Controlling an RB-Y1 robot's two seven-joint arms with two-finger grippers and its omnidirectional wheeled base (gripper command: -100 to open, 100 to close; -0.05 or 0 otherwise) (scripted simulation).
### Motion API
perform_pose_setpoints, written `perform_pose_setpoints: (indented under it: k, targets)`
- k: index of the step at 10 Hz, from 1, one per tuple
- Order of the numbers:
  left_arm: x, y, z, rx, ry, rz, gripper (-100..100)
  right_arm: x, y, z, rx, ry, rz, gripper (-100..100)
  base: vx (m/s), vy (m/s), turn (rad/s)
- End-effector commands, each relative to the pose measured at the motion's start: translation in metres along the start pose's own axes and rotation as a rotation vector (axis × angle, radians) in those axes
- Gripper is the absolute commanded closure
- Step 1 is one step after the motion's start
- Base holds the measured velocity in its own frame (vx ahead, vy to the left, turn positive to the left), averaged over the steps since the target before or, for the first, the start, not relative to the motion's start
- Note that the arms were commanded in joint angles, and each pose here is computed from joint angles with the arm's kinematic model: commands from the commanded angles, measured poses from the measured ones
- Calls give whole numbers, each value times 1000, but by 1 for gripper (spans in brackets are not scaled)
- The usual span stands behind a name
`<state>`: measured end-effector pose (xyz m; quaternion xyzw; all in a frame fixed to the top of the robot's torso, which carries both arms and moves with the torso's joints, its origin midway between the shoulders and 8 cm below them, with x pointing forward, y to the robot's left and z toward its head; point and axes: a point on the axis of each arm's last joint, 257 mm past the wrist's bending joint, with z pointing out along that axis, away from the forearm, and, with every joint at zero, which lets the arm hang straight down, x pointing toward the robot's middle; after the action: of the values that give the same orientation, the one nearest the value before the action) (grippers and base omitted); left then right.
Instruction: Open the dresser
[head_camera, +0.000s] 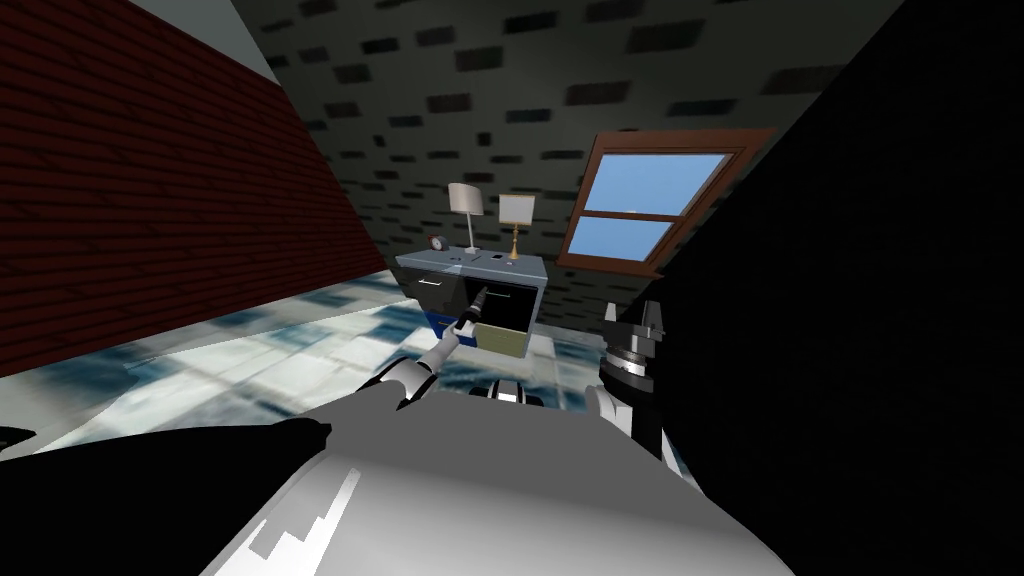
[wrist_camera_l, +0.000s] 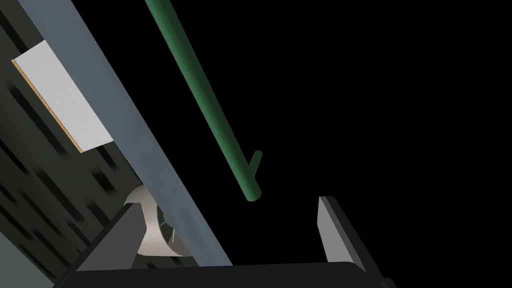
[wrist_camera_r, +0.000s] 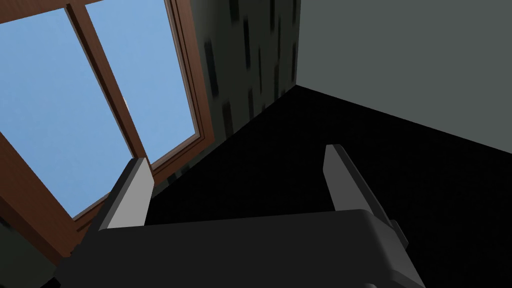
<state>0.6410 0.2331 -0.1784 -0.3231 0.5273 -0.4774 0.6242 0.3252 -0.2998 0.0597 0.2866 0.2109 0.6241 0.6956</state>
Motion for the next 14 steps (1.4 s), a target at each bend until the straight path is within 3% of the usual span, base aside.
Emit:
perform_pose_setpoints:
  k: [1, 2, 4, 5, 6, 7, 8, 9, 10, 11, 14]
  targets:
    - [13, -4, -2, 1, 17, -12, -100, 0, 0, 0, 0, 0, 0, 0, 31, 7, 36]
    - [26, -9, -4, 4, 39, -10, -100, 0, 0, 0, 0, 0, 0, 0, 40, 8, 69]
    - [23, -8, -4, 1, 34, -16, -100, 0, 0, 0, 0, 0, 0, 0, 24, 7, 21]
    - [13, -4, -2, 1, 17, -12, 100, 0, 0, 0, 0, 0, 0, 0, -21, -5, -87]
    - [-1, 0, 0, -2, -8, -20, 100, 0, 0, 0, 0, 0, 0, 0, -61, -19, -128]
    - [1, 0, 0, 0, 0, -4, 100, 0, 0, 0, 0, 0, 0, 0, -49, -9, -37]
    - [-11, 5, 0, -5, -22, -12, 100, 0, 0, 0, 0, 0, 0, 0, -50, -2, -79]
    - [-9, 4, 0, -2, -15, 2, 100, 0, 0, 0, 0, 0, 0, 0, -41, -5, -45]
    - [-21, 9, 1, -7, -34, -4, 100, 0, 0, 0, 0, 0, 0, 0, -38, -12, -91]
    - [-19, 8, 1, -5, -28, 7, 100, 0, 0, 0, 0, 0, 0, 0, -34, -13, -35]
    - [-39, 18, 0, -15, -55, 3, 100, 0, 0, 0, 0, 0, 0, 0, -37, -12, -59]
